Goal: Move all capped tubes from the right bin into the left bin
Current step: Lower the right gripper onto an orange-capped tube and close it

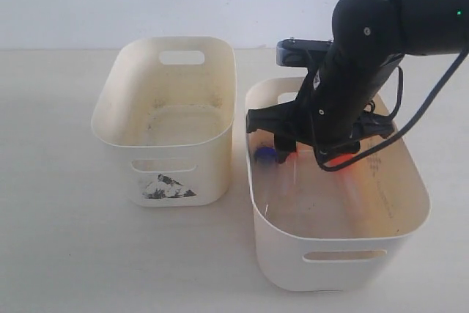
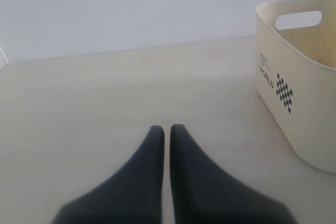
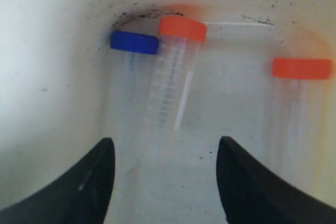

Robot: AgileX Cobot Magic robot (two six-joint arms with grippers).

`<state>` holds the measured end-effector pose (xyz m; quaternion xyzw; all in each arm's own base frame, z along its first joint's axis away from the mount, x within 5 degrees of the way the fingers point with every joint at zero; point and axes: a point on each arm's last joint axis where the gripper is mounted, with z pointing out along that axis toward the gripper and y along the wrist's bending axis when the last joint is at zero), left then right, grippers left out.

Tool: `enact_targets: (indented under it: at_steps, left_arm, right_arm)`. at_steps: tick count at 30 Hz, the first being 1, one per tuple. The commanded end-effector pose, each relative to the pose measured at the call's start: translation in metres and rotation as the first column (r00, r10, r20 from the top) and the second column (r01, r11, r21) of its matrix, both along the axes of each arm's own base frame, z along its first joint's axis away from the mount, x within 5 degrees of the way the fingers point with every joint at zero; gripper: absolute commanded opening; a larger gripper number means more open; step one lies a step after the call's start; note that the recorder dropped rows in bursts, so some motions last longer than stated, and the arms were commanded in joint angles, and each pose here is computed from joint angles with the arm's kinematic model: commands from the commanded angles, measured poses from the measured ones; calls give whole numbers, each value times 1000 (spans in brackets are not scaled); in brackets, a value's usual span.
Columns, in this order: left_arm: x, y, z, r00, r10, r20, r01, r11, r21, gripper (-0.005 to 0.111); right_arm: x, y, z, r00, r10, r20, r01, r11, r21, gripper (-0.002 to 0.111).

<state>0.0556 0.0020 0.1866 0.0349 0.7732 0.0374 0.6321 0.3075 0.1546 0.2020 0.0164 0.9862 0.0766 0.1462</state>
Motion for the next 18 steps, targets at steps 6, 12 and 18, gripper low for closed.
enact_targets:
  at_steps: [6, 12, 18]
  left_arm:
    - [0, 0, 3, 1000, 1, 20, -1, 1000, -18, 4]
    - [0, 0, 3, 1000, 1, 20, -1, 1000, -18, 4]
    - [0, 0, 3, 1000, 1, 20, -1, 1000, -18, 4]
  right_arm:
    - [0, -4, -9, 999, 2, -44, -4, 999, -36, 55]
    - [10, 1, -26, 1000, -1, -16, 1, 1000, -19, 55]
    - [11, 1, -38, 999, -9, -47, 7, 999, -40, 55]
